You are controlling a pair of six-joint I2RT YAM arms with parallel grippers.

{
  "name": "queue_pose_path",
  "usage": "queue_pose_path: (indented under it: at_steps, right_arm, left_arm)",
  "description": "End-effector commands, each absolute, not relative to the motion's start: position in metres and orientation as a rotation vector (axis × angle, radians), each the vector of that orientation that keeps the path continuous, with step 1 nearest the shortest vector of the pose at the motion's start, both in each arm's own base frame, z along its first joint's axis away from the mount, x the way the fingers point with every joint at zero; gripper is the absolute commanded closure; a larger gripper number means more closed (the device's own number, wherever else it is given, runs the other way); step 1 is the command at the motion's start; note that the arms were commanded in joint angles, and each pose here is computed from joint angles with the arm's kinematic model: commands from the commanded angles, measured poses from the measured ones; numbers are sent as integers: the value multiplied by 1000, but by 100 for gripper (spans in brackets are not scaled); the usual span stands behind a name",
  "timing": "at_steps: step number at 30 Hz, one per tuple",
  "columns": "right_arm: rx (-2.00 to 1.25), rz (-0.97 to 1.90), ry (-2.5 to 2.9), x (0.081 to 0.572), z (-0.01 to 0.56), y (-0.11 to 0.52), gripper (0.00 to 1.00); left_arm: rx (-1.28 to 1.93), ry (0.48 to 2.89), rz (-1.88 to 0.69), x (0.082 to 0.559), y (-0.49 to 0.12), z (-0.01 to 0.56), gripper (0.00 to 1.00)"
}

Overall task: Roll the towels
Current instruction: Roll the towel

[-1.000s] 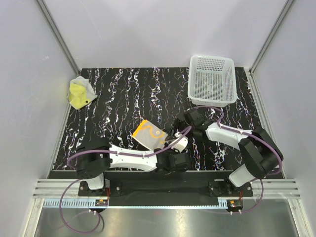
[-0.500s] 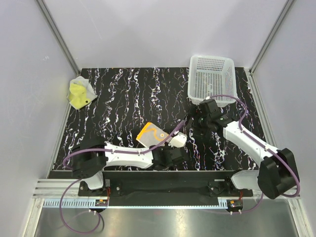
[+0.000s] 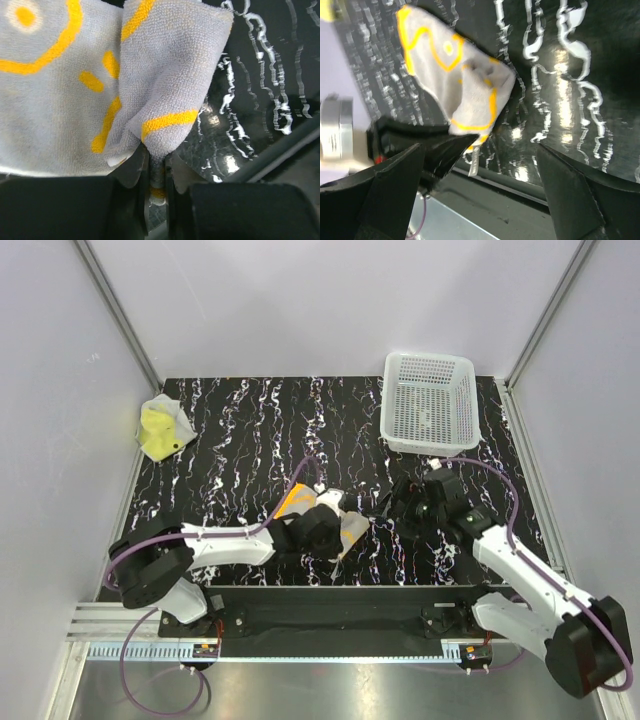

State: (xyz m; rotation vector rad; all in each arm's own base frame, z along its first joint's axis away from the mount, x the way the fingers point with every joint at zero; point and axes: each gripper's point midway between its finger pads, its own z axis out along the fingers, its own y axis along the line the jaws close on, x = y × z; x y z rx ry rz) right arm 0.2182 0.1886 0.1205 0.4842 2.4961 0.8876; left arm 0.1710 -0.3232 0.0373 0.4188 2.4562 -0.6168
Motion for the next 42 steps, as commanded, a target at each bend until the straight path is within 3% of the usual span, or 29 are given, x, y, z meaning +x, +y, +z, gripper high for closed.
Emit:
queue_pose_path:
  at_steps: [1,8,23,37,40,42]
  right_arm:
    - [454,1091,2407,210,135,203,0]
    - [427,1273,2340,208,128,221,0]
    - [358,1219,2395,230,95,250,3]
    - [305,1261,2353,250,68,279,23]
    - [294,1269,2350,254,61,285,31]
    - [295,1280,2352,255,56,289,42]
  left_arm:
    - [417,2430,-931,162,-347,55,100]
    - [243,2428,-1324,165,-342,63,100]
    - [-27,2358,-1705,180,-324,69,100]
    - [-195,2306,-1919,189,-314,66,100]
    - [-202,2305,-1922,189,-313,66,100]
    - [-197,2302,-1927,189,-313,67,100]
